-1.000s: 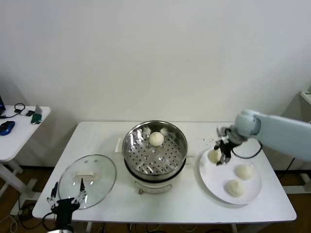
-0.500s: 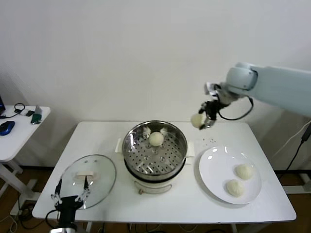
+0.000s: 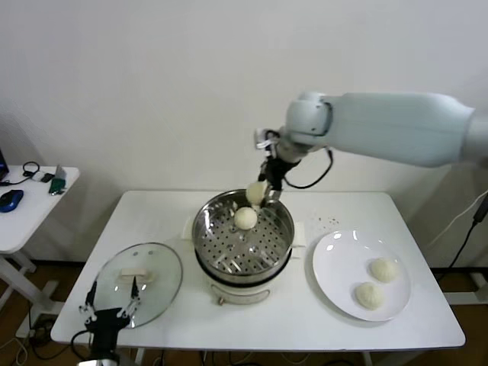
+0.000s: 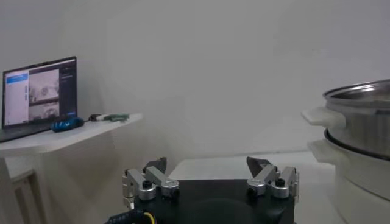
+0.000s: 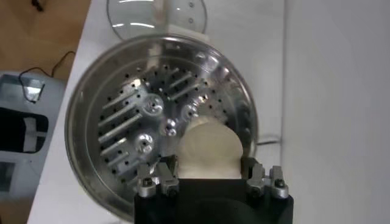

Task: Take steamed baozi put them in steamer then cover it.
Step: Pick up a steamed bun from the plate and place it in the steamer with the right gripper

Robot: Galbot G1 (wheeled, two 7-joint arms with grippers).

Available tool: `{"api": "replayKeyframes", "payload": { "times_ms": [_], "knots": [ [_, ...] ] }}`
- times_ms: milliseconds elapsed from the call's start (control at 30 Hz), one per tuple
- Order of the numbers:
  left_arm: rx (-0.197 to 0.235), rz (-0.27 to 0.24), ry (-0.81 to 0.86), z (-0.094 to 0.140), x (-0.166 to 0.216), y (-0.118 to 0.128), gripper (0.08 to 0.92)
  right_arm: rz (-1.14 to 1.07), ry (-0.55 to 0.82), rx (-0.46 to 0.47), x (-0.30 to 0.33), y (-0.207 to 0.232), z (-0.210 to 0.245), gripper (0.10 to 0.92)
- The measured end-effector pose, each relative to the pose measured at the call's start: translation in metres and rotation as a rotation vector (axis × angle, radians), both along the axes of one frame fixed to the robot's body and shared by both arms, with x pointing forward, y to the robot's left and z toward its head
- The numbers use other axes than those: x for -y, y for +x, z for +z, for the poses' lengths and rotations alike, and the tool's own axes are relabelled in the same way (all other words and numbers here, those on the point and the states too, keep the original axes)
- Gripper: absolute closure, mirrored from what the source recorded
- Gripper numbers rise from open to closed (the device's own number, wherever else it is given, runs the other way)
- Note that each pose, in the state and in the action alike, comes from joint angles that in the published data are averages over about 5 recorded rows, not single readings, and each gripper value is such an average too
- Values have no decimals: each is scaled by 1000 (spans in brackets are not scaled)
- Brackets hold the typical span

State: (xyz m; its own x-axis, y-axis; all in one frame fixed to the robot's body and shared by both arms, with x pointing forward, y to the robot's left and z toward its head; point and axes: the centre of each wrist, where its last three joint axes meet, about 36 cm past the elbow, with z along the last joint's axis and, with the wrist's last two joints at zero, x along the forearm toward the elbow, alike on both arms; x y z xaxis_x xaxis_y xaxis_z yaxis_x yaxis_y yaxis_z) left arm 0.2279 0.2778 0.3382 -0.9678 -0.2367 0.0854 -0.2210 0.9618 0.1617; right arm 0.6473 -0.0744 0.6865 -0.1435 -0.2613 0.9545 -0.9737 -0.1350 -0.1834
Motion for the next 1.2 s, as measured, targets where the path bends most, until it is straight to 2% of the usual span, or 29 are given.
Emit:
{"api": "replayKeyframes", "payload": {
  "times_ms": [467,967,1200],
  "knots": [
    [-3,10,4,0,-4,-4,177,95,-61,-70,-67,-14,-74,344],
    [-1,14,1,0,-5,-4,177,106,-71,-68,-87,-10,-104,339],
    [1,14,3,1,-5,-3,177,107,-65,-65,-90,-10,-102,220]
  ]
}}
